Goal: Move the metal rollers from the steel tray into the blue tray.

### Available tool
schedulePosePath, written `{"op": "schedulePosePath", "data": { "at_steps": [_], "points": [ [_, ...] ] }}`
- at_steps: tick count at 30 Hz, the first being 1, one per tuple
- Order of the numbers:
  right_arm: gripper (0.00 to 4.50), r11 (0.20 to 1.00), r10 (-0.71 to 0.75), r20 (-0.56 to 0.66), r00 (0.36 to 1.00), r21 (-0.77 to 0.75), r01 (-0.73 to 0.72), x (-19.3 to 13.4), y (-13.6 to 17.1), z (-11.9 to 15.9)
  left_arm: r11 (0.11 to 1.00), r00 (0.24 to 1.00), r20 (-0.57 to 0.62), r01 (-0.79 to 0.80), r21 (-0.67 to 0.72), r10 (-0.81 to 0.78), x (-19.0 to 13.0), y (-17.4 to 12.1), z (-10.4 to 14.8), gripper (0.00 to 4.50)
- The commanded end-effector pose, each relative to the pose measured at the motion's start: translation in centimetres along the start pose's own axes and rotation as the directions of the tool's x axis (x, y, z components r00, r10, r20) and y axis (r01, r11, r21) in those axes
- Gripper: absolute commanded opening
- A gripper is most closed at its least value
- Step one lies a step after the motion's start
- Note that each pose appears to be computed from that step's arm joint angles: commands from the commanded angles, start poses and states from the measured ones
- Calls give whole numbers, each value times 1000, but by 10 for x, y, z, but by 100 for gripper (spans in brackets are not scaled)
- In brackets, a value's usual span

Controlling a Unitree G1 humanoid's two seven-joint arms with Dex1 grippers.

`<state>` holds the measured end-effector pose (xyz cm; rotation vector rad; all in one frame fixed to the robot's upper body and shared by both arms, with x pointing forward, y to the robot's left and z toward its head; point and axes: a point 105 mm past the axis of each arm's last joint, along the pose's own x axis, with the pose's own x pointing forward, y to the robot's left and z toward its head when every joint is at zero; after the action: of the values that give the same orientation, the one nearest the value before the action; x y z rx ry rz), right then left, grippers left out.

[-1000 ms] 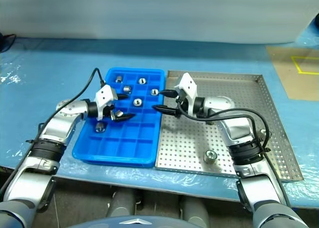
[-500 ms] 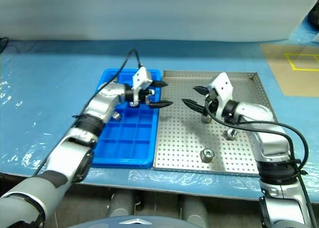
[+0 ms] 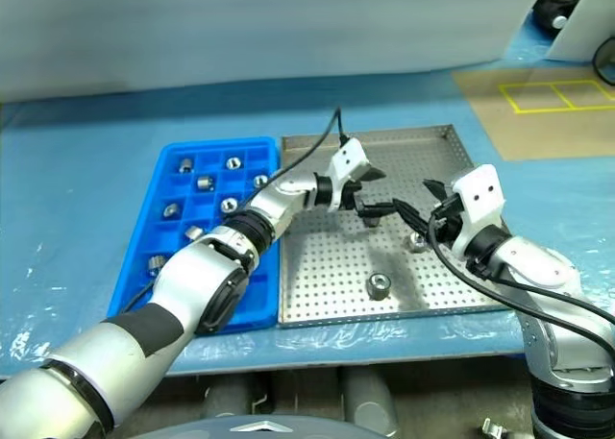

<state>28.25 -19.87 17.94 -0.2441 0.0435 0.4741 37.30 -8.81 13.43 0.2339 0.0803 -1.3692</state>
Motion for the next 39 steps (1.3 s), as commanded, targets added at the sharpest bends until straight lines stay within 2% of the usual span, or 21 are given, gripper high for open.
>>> {"op": "schedulePosePath", "data": {
  "at_steps": [1, 7, 14, 25, 28, 30, 34, 38, 39],
  "points": [
    [330, 999, -38, 46, 998, -32, 40, -8, -5, 14, 998, 998, -57, -14, 64, 18, 4, -3, -10, 445],
    [330, 997, -67, 41, 997, -40, 68, -9, -9, 12, 989, 982, -132, -129, 73, 138, 9, 2, -27, 445],
    [330, 996, -77, 39, 996, -43, 78, -9, -10, 12, 971, 957, -169, -227, 73, 236, 9, 10, -34, 445],
    [330, 995, -92, 39, 995, -39, 93, -11, -10, 10, 984, 949, -267, -143, 104, 166, 7, -1, -56, 445],
    [330, 995, -92, 42, 995, -38, 93, -10, -10, 10, 989, 954, -272, -104, 104, 129, 6, -4, -56, 383],
    [330, 995, -90, 50, 995, -33, 92, -9, -9, 12, 987, 950, -281, -109, 114, 137, 5, -3, -57, 320],
    [330, 996, -86, 59, 995, -34, 88, -7, -9, 14, 992, 956, -275, -79, 96, 103, 4, -6, -58, 320],
    [330, 997, -64, 57, 996, -31, 65, -4, -6, 14, 986, 946, -290, -115, 120, 146, -1, 1, -61, 234],
    [330, 998, -59, 55, 997, -33, 61, -3, -5, 13, 985, 945, -290, -121, 121, 152, -2, 2, -61, 234]
  ]
}}
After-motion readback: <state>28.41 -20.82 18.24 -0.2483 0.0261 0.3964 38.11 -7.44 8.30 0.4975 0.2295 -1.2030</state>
